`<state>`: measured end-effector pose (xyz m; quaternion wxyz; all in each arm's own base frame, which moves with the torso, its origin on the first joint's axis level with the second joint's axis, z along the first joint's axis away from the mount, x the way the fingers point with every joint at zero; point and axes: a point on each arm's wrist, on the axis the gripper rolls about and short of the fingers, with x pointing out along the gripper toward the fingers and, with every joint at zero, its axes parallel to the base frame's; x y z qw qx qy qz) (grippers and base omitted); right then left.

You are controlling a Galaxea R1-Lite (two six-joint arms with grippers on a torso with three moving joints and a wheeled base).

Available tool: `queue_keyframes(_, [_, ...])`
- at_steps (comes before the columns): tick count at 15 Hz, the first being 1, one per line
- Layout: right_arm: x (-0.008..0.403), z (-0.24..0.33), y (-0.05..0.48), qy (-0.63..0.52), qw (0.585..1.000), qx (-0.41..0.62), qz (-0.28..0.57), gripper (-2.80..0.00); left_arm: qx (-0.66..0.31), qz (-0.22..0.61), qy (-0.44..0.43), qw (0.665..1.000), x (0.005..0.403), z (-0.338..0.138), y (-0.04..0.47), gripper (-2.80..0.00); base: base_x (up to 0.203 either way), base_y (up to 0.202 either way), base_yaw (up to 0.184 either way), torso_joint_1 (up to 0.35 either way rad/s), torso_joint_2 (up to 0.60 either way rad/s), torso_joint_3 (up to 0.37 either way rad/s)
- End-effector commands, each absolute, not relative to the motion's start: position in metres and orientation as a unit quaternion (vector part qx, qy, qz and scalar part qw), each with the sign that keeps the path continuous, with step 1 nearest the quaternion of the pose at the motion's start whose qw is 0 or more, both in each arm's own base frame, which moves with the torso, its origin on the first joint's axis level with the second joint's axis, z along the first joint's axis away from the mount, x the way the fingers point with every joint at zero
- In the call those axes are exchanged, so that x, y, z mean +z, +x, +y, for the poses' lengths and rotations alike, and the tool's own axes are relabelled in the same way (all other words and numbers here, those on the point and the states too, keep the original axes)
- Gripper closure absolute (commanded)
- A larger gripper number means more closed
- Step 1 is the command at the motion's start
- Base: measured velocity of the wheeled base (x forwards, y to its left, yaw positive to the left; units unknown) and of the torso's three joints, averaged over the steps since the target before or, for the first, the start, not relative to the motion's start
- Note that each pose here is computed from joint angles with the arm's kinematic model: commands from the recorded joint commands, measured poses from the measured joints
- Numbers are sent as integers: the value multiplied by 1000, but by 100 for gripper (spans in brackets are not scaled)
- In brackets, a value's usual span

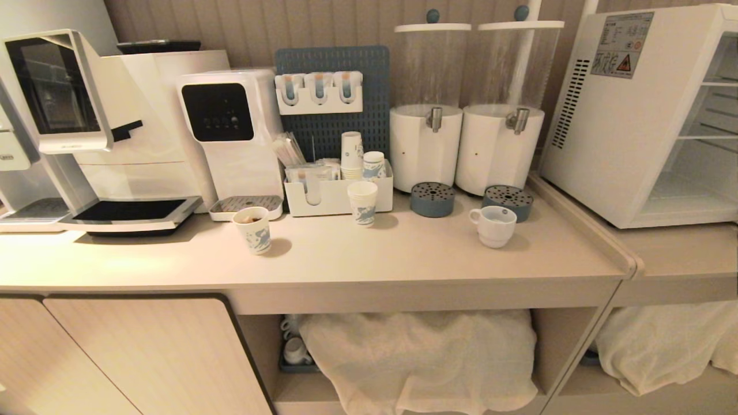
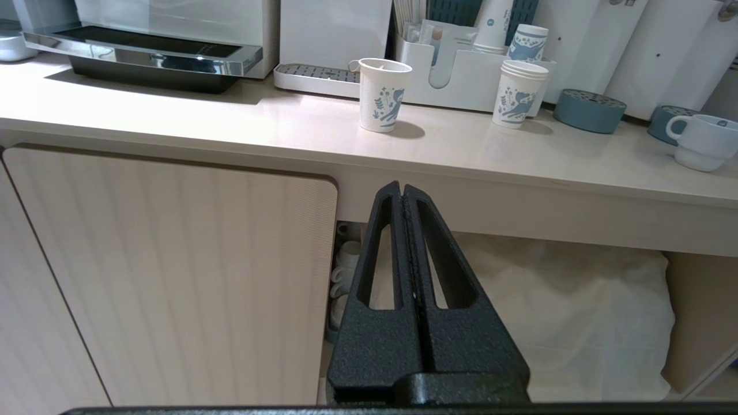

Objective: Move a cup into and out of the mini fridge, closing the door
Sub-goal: Close the freezer door

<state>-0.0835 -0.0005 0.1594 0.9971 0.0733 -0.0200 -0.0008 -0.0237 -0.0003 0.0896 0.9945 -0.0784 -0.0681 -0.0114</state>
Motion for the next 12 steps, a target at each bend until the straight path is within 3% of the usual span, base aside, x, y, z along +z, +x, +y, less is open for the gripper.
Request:
queue_keyframes(1, [140, -1, -56, 58, 996, -18, -63, 0, -10, -51, -79, 995, 79, 0, -21, 0, 0, 0, 0, 0, 0, 0])
queue_keyframes(5, [90, -2, -24, 4, 997, -43, -68, 0, -10, -51, -79, 995, 79, 0, -21, 0, 0, 0, 0, 0, 0, 0])
queue_keyframes(8, [73, 0, -24, 2, 1000, 4, 24, 0, -10, -51, -79, 996, 79, 0, -21, 0, 0, 0, 0, 0, 0, 0])
queue_keyframes(12, [76, 0, -24, -5, 1000, 9, 19, 0, -10, -51, -78, 996, 79, 0, -21, 0, 0, 0, 0, 0, 0, 0])
